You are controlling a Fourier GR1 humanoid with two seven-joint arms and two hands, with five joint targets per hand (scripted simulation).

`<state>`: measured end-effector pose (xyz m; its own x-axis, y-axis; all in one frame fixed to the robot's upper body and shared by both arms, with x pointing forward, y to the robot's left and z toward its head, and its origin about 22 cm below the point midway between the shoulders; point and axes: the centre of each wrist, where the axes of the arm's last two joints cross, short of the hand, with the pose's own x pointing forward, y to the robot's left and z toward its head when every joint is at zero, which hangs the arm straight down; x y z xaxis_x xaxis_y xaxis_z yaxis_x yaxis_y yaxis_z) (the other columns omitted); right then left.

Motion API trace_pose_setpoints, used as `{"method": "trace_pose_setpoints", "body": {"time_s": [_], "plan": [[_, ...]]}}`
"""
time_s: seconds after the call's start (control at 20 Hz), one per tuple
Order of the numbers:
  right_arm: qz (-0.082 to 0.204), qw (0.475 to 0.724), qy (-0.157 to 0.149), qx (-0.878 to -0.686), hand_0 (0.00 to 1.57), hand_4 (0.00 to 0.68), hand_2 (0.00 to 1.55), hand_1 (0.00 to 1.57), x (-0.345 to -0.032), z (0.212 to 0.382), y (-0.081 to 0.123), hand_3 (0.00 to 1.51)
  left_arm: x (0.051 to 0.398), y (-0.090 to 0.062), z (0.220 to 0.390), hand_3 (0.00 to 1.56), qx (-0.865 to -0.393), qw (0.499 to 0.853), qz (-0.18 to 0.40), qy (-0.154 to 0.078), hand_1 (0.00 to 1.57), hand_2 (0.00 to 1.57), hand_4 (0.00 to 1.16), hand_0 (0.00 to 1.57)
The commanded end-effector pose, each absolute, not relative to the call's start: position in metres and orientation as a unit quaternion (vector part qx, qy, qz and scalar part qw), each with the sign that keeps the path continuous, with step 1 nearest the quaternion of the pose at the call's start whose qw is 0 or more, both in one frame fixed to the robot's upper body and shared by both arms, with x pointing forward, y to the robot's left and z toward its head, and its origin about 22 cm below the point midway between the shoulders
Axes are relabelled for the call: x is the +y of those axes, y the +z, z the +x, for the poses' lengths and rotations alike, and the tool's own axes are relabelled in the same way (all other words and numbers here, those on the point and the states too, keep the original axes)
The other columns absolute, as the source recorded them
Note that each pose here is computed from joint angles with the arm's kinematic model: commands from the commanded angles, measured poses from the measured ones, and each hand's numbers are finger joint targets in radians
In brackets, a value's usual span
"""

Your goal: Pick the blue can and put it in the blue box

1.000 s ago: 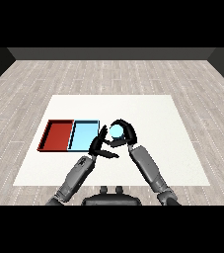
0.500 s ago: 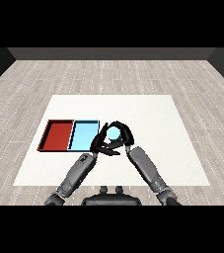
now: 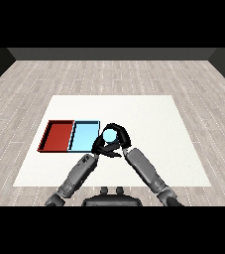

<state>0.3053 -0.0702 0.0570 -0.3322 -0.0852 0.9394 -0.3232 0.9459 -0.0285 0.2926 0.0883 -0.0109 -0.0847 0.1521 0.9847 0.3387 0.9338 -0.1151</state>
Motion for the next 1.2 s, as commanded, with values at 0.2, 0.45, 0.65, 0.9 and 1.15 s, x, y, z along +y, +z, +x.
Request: {"method": "trace_pose_setpoints", "body": {"time_s": [0.2, 0.45, 0.65, 0.9, 1.15], "plan": [[0.141, 0.567, 0.106, -0.805, 1.50, 0.533, 1.47, 1.50, -0.061, 0.309, 0.056, 1.41, 0.079, -0.002, 0.296, 0.00, -0.734, 0.664, -0.119, -0.081, 0.00, 0.00, 0.17, 0.00], [0.158, 0.557, 0.108, -0.808, 1.48, 0.572, 1.46, 1.48, -0.067, 0.303, 0.062, 1.41, 0.059, 0.017, 0.307, 0.00, -0.719, 0.684, -0.078, -0.099, 0.00, 0.00, 0.00, 0.00], [0.148, 0.557, 0.102, -0.810, 1.48, 0.559, 1.46, 1.48, -0.065, 0.283, 0.073, 1.40, 0.068, 0.003, 0.302, 0.00, -0.743, 0.652, -0.047, -0.142, 0.00, 0.00, 0.00, 0.00], [0.160, 0.564, 0.096, -0.804, 1.48, 0.583, 1.46, 1.48, -0.060, 0.293, 0.056, 1.41, 0.062, -0.002, 0.304, 0.42, -0.722, 0.684, -0.083, -0.065, 0.73, 0.72, 0.69, 0.73], [0.163, 0.563, 0.103, -0.804, 1.48, 0.592, 1.45, 1.48, -0.043, 0.280, 0.058, 1.40, 0.060, 0.007, 0.301, 0.56, -0.736, 0.669, -0.056, -0.085, 0.70, 0.78, 0.66, 0.70]]}}
